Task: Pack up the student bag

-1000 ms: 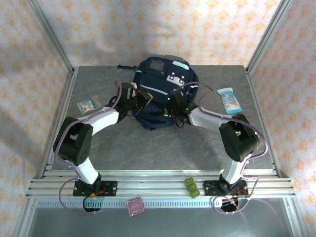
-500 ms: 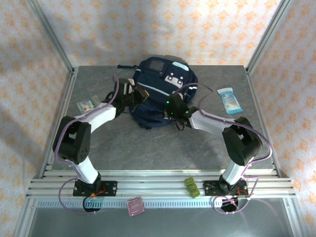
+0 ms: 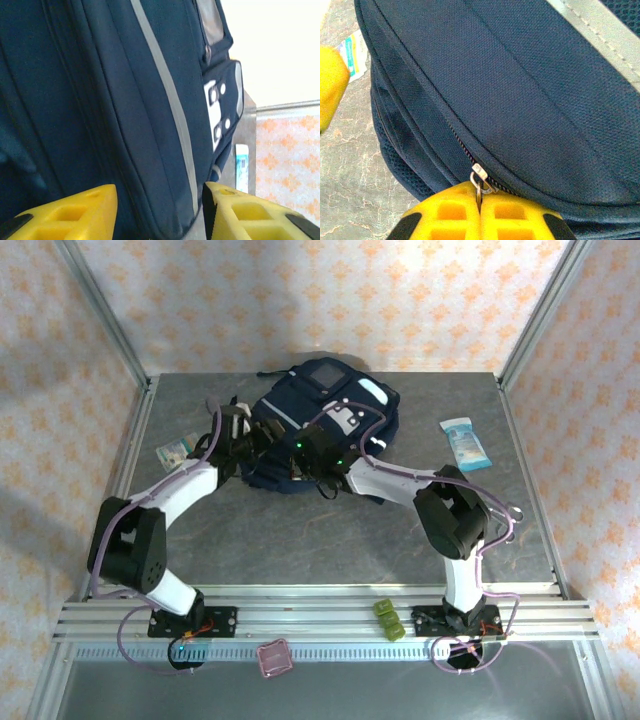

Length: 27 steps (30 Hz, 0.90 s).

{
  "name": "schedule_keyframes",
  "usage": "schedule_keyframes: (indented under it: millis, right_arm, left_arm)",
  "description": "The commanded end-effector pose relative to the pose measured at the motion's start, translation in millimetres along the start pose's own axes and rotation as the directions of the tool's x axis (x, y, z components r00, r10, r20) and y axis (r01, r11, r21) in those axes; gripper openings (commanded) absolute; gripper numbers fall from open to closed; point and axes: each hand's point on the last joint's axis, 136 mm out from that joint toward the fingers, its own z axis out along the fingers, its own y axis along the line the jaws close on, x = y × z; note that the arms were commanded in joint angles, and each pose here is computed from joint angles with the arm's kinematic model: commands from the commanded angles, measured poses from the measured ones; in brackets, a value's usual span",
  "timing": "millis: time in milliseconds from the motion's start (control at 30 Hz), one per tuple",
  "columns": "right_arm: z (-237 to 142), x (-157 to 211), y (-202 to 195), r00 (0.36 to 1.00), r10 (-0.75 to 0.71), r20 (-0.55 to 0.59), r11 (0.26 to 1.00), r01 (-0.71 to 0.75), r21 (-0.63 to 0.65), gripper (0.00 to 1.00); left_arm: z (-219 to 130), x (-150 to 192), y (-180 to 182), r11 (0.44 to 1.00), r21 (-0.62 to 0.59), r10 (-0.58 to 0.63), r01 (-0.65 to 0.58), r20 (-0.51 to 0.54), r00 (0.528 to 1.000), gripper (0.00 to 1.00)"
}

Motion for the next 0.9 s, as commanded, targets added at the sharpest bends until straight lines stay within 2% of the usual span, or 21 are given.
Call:
schedule_keyframes:
  millis: [0, 233, 333, 433, 467, 633, 867]
  right_arm:
    - [-3, -16, 22, 0.999, 0.01, 0.039, 0.997, -0.007, -0.077, 0.0]
    - [-2, -12, 23, 0.999, 0.012, 0.034, 0.996, -0.009, -0.088, 0.0]
    - [-1, -10, 24, 1.0, 0.006, 0.031, 0.996, -0.003, -0.086, 0.0]
    - [0, -7, 23, 1.0, -0.003, 0.025, 0.997, 0.005, -0.078, 0.0]
    - [-1, -7, 22, 1.0, -0.004, 0.025, 0.998, 0.005, -0.07, 0.0]
    - [-2, -3, -2, 1.0, 0.009, 0.015, 1.0, -0.009, 0.008, 0.0]
    - [-18, -7, -66, 0.995, 0.1, 0.029, 0.988, -0.103, 0.112, 0.0]
  left_arm:
    - [3, 12, 2, 1.0, -0.006, 0.012, -0.012, 0.01, 1.0, 0.49]
    - [33, 24, -4, 0.998, -0.039, 0.048, -0.049, -0.026, 0.998, 0.49]
    - [45, 20, 0, 0.996, -0.069, 0.059, -0.061, -0.024, 0.998, 0.45]
    - [57, 18, 4, 0.993, -0.089, 0.068, -0.072, -0.037, 0.997, 0.05]
    - [59, 17, 6, 0.993, -0.095, 0.066, -0.07, -0.045, 0.997, 0.0]
    - [56, 14, 10, 0.995, -0.087, 0.05, -0.053, -0.037, 0.998, 0.0]
    - [44, 7, 20, 0.994, -0.093, 0.051, -0.052, -0.021, 0.998, 0.0]
